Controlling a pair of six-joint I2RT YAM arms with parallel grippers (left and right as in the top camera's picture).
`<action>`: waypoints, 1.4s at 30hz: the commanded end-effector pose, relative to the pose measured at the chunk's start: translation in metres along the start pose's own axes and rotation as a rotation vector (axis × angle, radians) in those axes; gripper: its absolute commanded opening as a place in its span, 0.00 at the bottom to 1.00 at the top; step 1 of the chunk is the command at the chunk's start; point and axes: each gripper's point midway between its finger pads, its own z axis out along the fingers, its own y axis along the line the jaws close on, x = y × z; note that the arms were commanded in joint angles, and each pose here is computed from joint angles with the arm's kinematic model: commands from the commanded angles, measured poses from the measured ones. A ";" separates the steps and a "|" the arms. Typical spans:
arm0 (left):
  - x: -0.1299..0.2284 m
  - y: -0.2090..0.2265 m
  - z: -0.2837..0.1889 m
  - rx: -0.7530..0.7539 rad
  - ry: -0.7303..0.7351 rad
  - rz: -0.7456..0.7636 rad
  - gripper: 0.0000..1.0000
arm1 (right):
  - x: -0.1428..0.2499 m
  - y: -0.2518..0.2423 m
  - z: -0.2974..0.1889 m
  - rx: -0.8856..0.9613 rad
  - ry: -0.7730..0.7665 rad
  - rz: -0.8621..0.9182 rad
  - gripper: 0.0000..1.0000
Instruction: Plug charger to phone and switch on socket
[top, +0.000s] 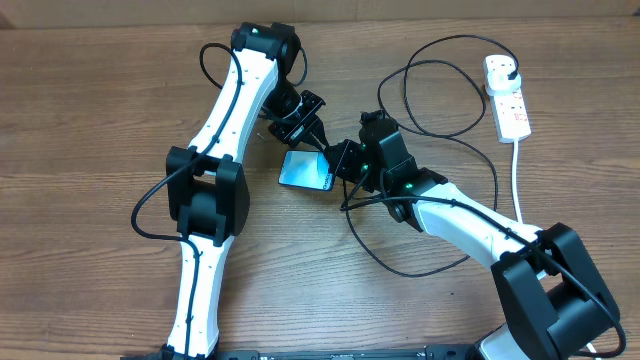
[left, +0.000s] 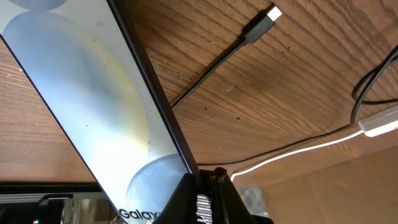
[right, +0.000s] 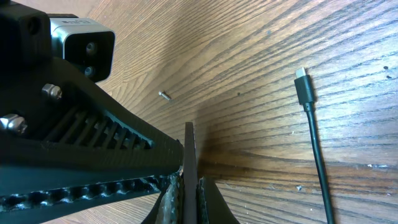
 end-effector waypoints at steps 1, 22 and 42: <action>0.004 -0.004 -0.002 0.016 0.012 0.002 0.04 | -0.007 0.020 -0.002 -0.055 -0.015 -0.021 0.04; -0.049 0.019 -0.062 0.228 0.031 0.343 0.04 | -0.020 0.031 -0.017 -0.129 -0.002 0.024 0.04; -0.058 0.021 -0.084 0.353 0.025 0.538 0.04 | -0.078 0.054 -0.040 -0.235 -0.053 0.178 0.04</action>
